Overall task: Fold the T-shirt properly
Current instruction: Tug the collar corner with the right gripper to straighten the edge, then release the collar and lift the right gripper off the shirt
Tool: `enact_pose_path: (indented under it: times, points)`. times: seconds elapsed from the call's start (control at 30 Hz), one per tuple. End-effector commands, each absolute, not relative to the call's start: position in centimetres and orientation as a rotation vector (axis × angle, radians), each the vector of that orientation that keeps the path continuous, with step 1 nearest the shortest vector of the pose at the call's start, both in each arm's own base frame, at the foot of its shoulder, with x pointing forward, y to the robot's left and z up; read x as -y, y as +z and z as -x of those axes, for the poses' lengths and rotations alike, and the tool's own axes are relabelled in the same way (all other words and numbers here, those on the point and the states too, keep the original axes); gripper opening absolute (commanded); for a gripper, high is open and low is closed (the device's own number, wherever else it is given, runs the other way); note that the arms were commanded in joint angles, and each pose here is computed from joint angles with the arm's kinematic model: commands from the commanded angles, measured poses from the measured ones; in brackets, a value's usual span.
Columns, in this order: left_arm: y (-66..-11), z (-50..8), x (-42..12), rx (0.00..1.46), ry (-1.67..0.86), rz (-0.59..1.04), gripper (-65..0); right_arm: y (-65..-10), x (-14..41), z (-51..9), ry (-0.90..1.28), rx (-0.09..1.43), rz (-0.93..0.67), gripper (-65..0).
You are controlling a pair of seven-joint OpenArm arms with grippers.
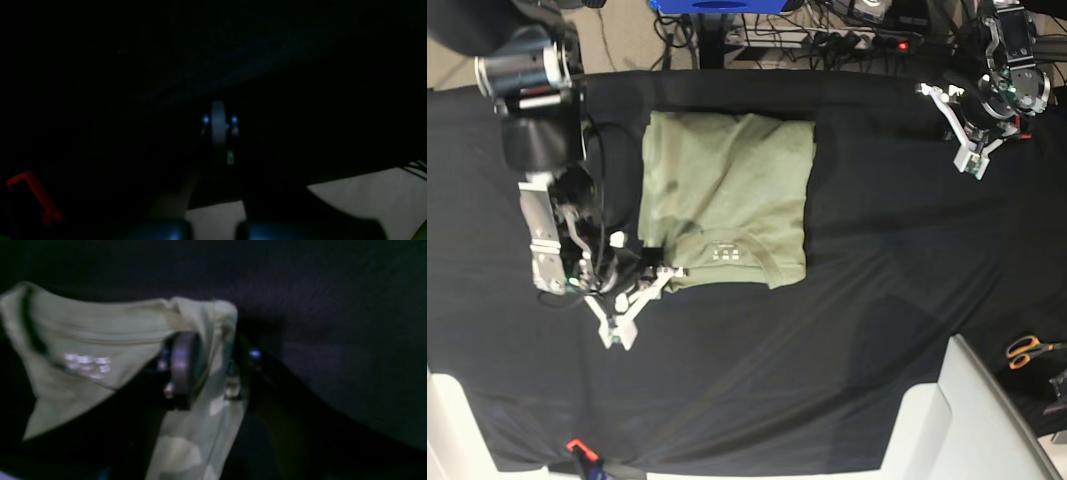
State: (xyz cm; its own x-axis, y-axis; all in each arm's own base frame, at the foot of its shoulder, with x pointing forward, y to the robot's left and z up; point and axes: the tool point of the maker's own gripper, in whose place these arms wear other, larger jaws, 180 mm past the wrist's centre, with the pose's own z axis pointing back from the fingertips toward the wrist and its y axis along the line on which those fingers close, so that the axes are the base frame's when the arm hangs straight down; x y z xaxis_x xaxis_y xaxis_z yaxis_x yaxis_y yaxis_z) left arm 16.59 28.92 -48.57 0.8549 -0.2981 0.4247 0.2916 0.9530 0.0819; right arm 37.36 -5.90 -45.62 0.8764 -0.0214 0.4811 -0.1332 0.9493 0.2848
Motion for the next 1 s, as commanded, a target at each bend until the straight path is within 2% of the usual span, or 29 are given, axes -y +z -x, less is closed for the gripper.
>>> enact_pose_path:
  times: [0.0, 0.2, 0.23, 0.3, 0.33, 0.57, 0.8, 0.97]
  points:
    - [-48.4, -16.6, -28.3, 0.439, -0.349, -0.011, -65.0, -42.5, 5.7, -39.2, 0.073, 0.600, -0.334, -42.6]
    - [-44.1, -19.3, -21.9, 0.573, -0.511, 0.023, -65.0, -38.3, 7.8, -35.0, 0.156, 0.705, -0.276, -44.1]
    - [-43.2, -19.5, -21.0, 0.586, -0.523, 0.024, -65.0, -38.2, 8.4, -34.0, 0.160, 0.708, -0.264, -47.6]
    - [-40.8, -20.7, -18.9, 0.653, -0.554, 0.036, -65.0, -38.1, 9.2, -31.6, 0.188, 0.705, -0.239, -60.9]
    - [-39.8, -21.1, -17.6, 0.687, -0.572, 0.052, -65.0, -38.2, 9.5, -30.2, 0.199, 0.698, -0.231, -65.0]
    - [-38.8, -22.3, -9.9, 0.754, -0.710, 0.188, -65.0, -41.0, 9.8, -24.0, 0.190, 0.590, -0.234, -65.0]
    - [-42.1, -22.5, -6.7, 0.674, -0.767, 0.278, -65.0, -42.1, 10.1, -23.0, 0.180, 0.552, -0.233, -65.0]
    - [-45.9, -20.6, -6.7, 0.551, -0.763, 0.316, -65.0, -42.6, 10.1, -22.1, 0.177, 0.529, -0.233, -65.0]
